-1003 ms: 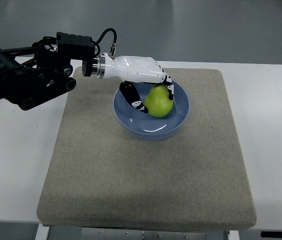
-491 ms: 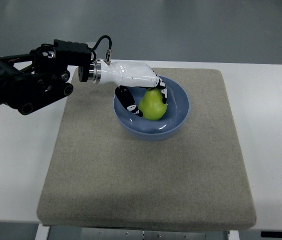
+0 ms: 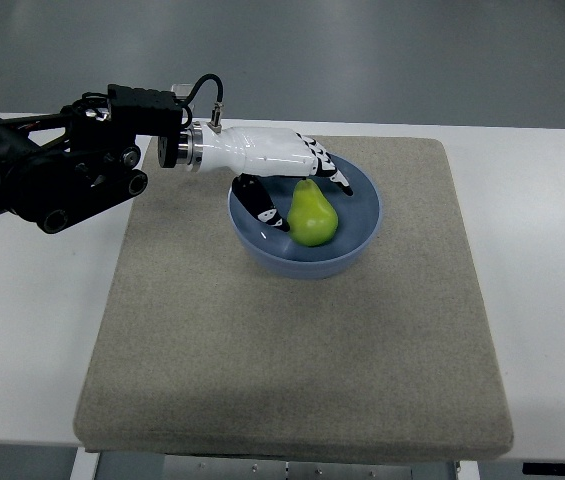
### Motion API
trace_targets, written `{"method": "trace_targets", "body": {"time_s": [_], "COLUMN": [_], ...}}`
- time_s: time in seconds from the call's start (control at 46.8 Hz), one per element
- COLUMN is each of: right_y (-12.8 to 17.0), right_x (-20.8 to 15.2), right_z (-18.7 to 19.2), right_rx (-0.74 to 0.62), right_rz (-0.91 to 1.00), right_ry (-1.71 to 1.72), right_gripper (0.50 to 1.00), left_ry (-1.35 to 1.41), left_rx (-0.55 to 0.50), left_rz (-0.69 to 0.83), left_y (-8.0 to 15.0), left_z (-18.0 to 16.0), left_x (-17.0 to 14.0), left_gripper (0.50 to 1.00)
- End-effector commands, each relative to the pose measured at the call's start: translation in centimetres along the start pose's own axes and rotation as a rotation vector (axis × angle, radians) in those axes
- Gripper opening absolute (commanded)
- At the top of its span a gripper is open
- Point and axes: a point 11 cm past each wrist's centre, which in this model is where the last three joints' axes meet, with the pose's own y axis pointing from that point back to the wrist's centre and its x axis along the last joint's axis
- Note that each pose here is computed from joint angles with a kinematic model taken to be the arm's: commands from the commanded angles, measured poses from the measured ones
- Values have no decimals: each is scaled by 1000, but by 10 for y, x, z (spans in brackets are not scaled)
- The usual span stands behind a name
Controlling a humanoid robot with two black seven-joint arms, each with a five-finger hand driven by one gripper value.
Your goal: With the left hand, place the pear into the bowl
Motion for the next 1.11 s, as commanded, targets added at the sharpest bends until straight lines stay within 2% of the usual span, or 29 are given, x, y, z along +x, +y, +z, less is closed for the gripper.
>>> {"method": "trace_targets", "body": {"time_s": [0.0, 0.192, 0.32, 0.47, 0.704, 1.089], "right_y": [0, 0, 0, 0, 0, 0], "right_x": [0, 0, 0, 0, 0, 0], "right_z": [0, 0, 0, 0, 0, 0], "right_rx": [0, 0, 0, 0, 1, 0], "right_rz": [0, 0, 0, 0, 0, 0], "right_ry": [0, 0, 0, 0, 0, 0], "right_gripper": [926, 926, 926, 926, 926, 926], "left_ry": [1, 1, 5, 65, 268, 532], "left_rx": [1, 1, 12, 115, 301, 394], "left_rz": [0, 23, 109, 238, 434, 720], "left_y": [0, 1, 9, 40, 93, 140], "left_z": [0, 0, -4, -37, -98, -136], "left_x": [0, 7, 35, 64, 73, 76], "left_gripper": [962, 964, 964, 964, 984, 988]}}
